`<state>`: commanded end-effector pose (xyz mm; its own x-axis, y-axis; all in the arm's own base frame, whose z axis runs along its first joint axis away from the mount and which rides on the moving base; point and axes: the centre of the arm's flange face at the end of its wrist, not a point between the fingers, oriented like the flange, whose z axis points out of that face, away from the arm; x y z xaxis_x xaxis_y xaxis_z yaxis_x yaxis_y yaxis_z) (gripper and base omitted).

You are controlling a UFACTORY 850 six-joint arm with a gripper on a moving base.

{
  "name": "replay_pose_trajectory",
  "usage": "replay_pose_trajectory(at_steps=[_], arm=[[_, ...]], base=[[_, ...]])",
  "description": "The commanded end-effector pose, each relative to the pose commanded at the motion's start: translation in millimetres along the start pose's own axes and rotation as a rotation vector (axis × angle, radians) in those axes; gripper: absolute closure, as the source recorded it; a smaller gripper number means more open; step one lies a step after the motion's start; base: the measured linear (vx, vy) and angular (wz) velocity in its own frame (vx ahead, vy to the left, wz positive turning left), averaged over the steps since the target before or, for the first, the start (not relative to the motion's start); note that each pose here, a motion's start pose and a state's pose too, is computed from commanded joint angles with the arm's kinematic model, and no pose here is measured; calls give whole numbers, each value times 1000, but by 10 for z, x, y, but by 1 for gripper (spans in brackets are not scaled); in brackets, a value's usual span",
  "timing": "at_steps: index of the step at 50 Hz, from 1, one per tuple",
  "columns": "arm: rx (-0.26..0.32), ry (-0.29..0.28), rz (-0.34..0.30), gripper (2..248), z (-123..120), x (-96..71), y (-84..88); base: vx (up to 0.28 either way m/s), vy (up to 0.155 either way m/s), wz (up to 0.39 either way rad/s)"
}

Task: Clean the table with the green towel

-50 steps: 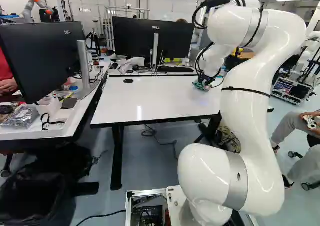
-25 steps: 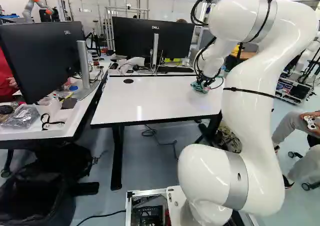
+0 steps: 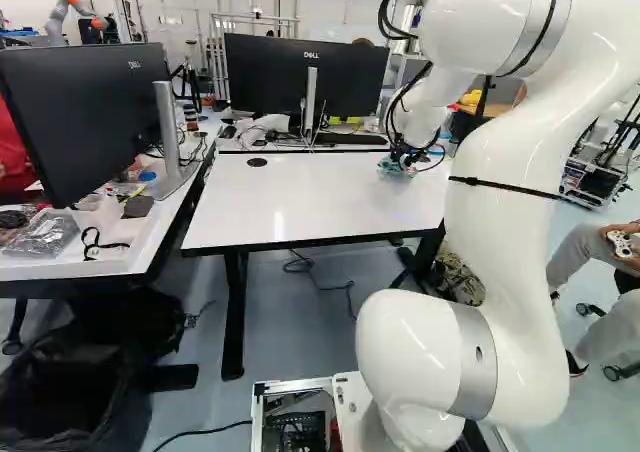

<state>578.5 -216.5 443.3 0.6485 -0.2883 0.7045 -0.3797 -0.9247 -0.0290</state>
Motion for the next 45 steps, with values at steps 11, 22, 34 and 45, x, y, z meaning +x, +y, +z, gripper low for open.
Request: replay_pose_trajectory(at_steps=[11,22,34,45], arm=[[20,15,-19,189,-196,1,-166],[36,14,-35,189,-371,-93,-286],[47,4,-46,189,-539,-248,-359],[53,-5,-53,189,-709,-406,-388]], base=[[0,0,0],[0,0,0],[0,0,0],[0,0,0]])
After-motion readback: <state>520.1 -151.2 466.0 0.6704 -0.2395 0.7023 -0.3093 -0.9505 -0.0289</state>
